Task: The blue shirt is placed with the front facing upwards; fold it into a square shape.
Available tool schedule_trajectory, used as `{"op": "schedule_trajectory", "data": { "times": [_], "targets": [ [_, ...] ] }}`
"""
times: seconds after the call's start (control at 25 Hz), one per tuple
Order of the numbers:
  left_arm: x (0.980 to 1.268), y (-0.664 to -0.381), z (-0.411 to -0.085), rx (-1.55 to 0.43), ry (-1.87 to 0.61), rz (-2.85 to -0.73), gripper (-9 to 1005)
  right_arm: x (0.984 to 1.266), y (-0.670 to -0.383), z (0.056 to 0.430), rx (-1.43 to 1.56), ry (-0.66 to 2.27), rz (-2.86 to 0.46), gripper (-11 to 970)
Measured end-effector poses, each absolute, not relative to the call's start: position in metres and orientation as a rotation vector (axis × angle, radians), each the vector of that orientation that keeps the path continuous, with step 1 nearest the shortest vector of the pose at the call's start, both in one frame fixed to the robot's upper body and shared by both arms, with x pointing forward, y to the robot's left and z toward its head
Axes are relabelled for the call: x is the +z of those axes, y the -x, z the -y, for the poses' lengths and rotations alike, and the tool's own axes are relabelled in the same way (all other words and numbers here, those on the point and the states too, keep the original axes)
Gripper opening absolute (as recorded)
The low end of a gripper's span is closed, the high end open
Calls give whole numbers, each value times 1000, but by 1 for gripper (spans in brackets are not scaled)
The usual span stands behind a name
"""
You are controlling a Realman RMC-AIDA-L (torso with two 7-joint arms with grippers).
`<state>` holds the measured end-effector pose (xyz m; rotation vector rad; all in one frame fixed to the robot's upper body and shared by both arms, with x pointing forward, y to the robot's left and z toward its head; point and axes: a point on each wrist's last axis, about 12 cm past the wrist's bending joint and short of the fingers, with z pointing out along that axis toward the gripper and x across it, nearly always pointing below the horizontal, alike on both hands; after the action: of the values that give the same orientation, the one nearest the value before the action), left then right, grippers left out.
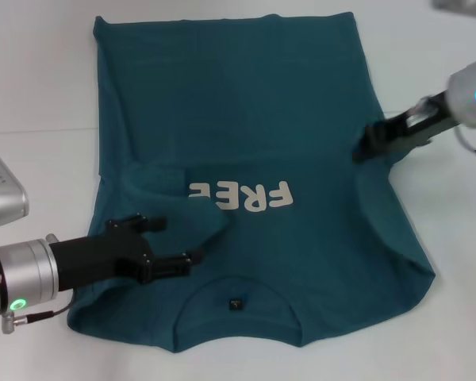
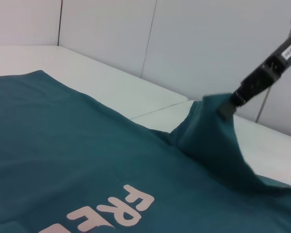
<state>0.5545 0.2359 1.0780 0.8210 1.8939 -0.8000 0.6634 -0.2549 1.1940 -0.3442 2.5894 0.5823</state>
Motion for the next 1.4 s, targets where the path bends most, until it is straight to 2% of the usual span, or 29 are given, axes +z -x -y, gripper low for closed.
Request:
{"op": "schedule_trajectory", "data": {
  "times": [0.24, 0.8, 0.92, 1.16, 1.4],
  "targets": [
    [1078, -554, -238, -795, -824, -1898, 919, 1177, -667, 226, 500, 449, -2649, 24],
    [1078, -555, -237, -799, -823, -1901, 920, 1160, -661, 197, 529, 525, -2703, 82],
    [1078, -555, -239, -793, -817, -1903, 920, 1158, -659, 204, 532, 494, -2707, 94],
    [1080, -551, -256, -775, -739, -1909, 919, 1166, -657, 231, 682, 327, -2639, 236],
    [1086, -535, -287, -787, -548, -1998, 920, 1161, -621, 287, 981, 164, -2482, 402]
  ]
}}
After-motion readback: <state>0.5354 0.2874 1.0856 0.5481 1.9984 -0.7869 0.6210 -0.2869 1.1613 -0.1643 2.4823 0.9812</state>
